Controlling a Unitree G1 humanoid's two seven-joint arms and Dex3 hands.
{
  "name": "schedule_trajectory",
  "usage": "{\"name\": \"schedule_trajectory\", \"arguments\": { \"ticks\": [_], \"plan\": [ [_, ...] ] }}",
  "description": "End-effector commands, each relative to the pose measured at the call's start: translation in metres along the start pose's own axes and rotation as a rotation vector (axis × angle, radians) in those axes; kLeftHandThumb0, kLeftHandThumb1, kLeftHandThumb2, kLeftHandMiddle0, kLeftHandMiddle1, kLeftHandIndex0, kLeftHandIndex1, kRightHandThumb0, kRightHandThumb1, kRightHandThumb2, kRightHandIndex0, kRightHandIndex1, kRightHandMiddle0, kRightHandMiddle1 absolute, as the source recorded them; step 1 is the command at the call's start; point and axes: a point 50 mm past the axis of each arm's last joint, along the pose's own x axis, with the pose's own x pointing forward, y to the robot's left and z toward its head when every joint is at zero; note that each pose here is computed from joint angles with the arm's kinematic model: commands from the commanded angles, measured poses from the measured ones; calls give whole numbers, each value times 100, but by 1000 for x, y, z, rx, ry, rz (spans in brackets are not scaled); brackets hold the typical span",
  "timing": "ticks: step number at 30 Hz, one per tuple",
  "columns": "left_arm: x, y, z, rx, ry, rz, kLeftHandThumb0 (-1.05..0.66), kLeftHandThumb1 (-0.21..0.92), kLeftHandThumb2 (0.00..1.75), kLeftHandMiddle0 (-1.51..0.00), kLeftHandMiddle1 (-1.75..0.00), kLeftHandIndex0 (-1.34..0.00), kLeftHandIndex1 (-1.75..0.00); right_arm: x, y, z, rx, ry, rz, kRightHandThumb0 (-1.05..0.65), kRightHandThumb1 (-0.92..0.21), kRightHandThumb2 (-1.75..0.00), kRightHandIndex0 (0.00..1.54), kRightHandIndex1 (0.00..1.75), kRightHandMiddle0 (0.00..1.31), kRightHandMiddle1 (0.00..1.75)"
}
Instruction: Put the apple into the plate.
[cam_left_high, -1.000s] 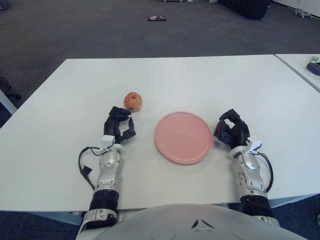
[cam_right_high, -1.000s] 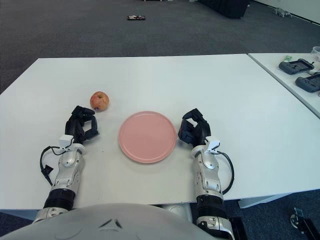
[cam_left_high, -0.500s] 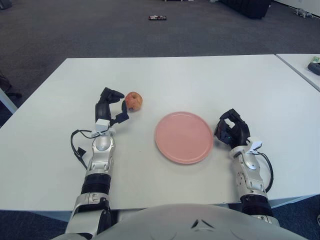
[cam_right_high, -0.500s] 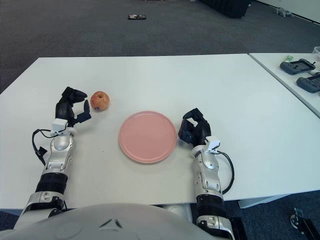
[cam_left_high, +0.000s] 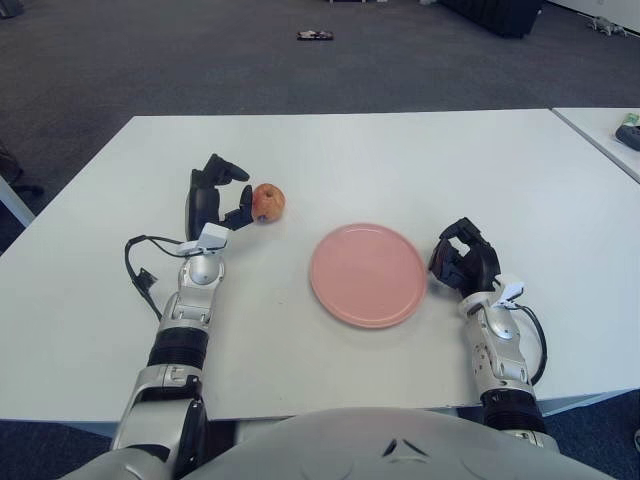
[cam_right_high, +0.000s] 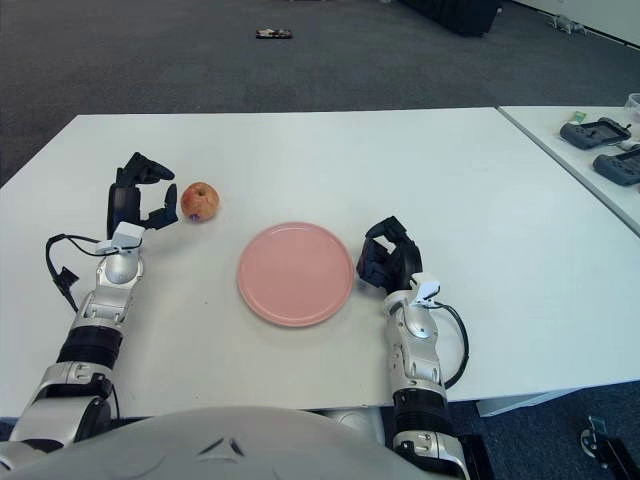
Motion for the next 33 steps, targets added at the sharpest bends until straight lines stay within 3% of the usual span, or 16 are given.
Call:
{"name": "schedule_trajectory", "arguments": {
  "ticks": [1,4,7,12,17,23,33],
  "plan": [
    [13,3,4,105,-59,-25,-61,57,95,-10,-144,-9,-158,-6,-3,-15,6,85,-20,-45,-40,-122,98,175,54,175],
    [16,2,3,165,-88,-62,-75,44,100,-3,-113,-2,-125,-6,-3,-15,7,86,-19,-45,-40,-122,98,175,54,175],
    [21,-2,4,212,-112,-122,-80,39,99,-1,-85,-1,-95,-6,-4,-15,7,85,-17,-45,-40,-122,98,175,54,175],
    [27,-12,5,247,-132,-186,-87,36,96,0,-50,0,-55,-6,-4,-16,8,86,-15,-45,-41,-122,98,175,54,175],
    [31,-18,1,325,-153,-293,-93,39,94,0,-26,0,-26,-6,-4,-16,13,86,-18,-45,-41,-122,99,175,54,175],
    [33,-24,-4,412,-128,-447,-98,43,92,0,-11,0,-7,-6,-5,-15,9,84,-18,-45,-41,-121,99,175,54,175],
    [34,-34,-9,472,-77,-587,-104,50,86,0,-1,0,0,-7,-5,-15,13,91,-23,-45,-40,-122,99,175,54,175]
  ]
}}
